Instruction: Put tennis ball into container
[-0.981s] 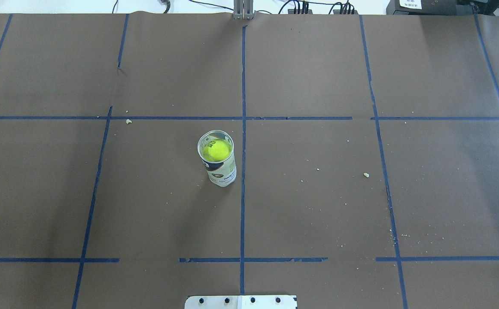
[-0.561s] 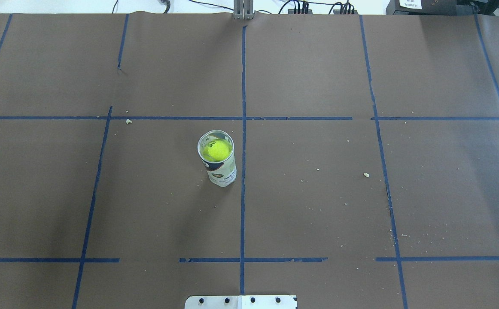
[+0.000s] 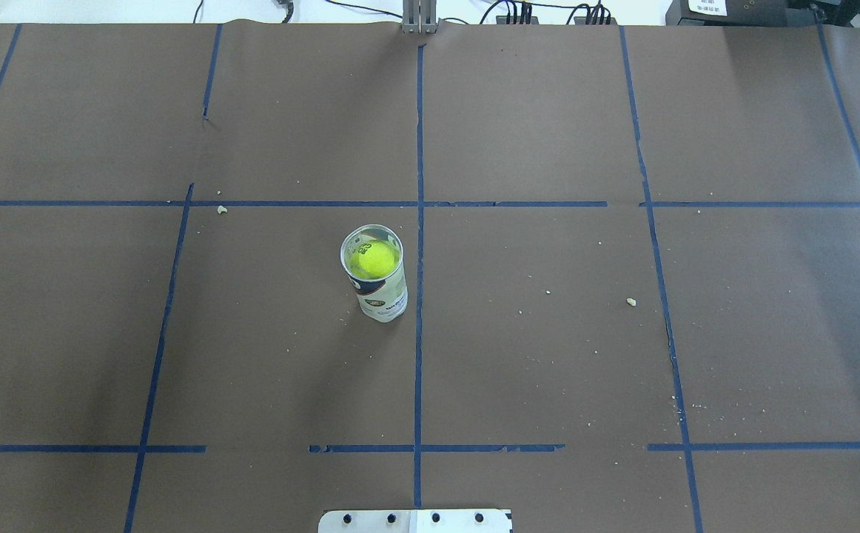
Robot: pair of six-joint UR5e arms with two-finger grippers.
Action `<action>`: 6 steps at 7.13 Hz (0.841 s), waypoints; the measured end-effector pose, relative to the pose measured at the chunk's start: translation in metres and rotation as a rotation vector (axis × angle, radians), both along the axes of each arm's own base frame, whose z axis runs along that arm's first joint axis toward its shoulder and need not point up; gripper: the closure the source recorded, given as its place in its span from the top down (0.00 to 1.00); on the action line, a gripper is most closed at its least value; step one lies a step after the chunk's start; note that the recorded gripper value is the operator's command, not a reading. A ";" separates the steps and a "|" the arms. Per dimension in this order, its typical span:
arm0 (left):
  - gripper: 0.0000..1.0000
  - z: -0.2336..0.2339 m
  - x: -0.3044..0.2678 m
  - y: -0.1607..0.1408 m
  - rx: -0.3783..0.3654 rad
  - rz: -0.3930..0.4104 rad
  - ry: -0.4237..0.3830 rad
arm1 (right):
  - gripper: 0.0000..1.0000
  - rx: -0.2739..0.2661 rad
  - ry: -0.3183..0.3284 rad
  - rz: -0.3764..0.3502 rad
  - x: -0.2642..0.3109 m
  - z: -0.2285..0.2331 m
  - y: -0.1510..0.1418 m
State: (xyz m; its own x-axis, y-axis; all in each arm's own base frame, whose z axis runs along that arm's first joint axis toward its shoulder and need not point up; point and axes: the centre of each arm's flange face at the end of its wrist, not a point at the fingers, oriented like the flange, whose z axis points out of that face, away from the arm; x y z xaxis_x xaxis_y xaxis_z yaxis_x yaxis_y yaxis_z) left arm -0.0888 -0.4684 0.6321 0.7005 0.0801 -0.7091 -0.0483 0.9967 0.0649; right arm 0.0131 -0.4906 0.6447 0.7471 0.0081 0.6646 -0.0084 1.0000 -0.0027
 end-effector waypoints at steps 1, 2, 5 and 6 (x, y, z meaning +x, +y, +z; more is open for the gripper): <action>1.00 0.002 0.000 0.002 -0.006 0.000 0.000 | 1.00 0.000 0.000 0.000 0.000 0.000 0.000; 1.00 0.003 0.000 0.003 -0.009 0.000 -0.001 | 1.00 0.000 0.000 0.000 0.000 0.000 0.000; 1.00 0.003 0.000 0.004 -0.010 -0.001 -0.002 | 1.00 0.000 0.000 0.001 0.000 0.000 0.000; 1.00 0.004 -0.001 0.006 -0.022 -0.002 -0.001 | 1.00 0.000 0.000 0.001 0.000 0.000 0.000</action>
State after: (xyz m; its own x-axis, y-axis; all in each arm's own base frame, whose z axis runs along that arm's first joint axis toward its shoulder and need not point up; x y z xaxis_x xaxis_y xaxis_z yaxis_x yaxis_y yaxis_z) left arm -0.0899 -0.4628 0.6360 0.7013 0.0632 -0.7100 -0.0464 0.9980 0.0430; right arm 0.0134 -0.4906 0.6447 0.7471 0.0085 0.6646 -0.0090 1.0000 -0.0027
